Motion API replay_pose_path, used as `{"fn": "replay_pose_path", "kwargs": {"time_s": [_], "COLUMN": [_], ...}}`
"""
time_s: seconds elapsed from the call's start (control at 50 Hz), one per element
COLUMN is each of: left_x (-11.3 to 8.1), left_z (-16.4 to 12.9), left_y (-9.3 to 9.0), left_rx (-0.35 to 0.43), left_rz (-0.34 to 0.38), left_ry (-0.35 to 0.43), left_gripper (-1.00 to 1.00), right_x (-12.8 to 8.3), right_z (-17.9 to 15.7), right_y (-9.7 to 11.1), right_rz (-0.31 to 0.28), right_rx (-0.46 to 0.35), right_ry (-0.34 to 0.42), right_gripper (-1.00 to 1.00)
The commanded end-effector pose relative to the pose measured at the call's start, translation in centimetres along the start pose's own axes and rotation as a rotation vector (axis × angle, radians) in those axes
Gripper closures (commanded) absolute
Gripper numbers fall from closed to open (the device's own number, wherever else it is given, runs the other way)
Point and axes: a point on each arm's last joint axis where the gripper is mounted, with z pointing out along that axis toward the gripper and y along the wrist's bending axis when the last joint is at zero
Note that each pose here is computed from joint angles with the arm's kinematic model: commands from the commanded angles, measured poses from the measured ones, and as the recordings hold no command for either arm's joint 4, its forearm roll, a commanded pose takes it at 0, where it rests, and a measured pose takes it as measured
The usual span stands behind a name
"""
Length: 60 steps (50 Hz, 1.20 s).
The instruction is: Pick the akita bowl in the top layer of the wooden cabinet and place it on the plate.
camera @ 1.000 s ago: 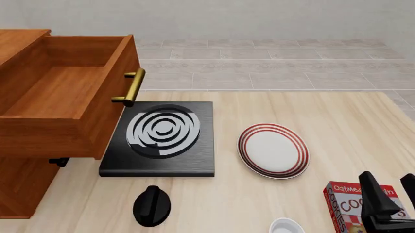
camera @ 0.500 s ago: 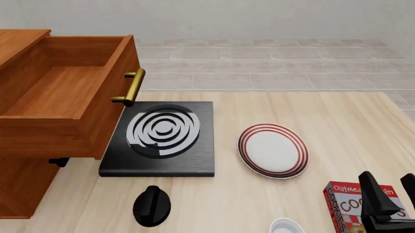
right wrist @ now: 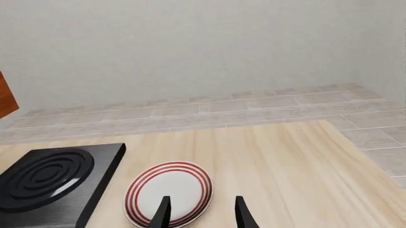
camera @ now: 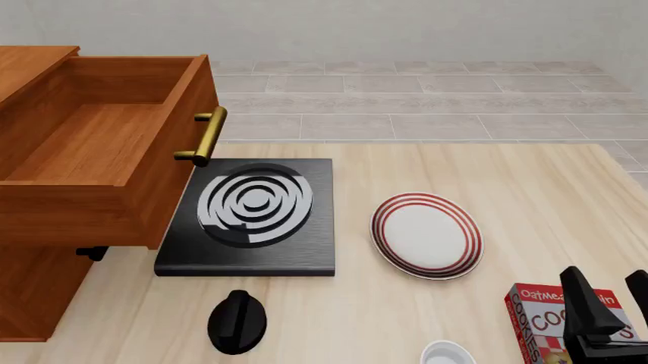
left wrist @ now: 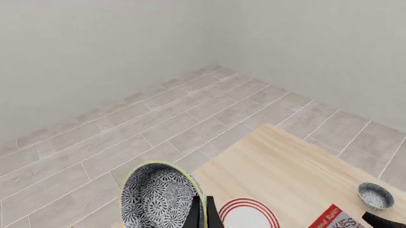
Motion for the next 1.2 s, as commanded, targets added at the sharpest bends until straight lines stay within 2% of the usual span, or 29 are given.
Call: {"fn": "replay_pose_path", "kwargs": {"time_s": [0.02,0.2,0.52,0.92,1.2], "left_x": [0.8,1.1,2.8,2.7,2.9], "left_z": [1.4,2.4,5.6,7.5,8.6], "left_y": [-1.4,-2.7,-5.2,-7.9,-10.5], "left_rx": [0.048,0.091,0.159,0.228,0.290], "left_rz": [0.020,0.028,0.045,0.082,0.099], "left_ry": [0.013,0.017,0.041,0.049,0.051], "left_gripper": [1.00,1.00,1.00,1.00,1.00], "right_x": [0.0,0.0,0.0,0.0,0.0], "right_z": [0.0,0.0,0.1,-0.1,0.1], "right_y": [0.0,0.0,0.0,0.0,0.0], "right_rz": [-0.001,-0.004,0.002,0.002,0.012], "right_rx": [0.001,-0.001,0.002,-0.008,0.001], "right_ry": [-0.001,-0.001,-0.001,0.000,-0.001], "right_gripper": [-1.00,-1.00,-1.00,-1.00,-1.00]}}
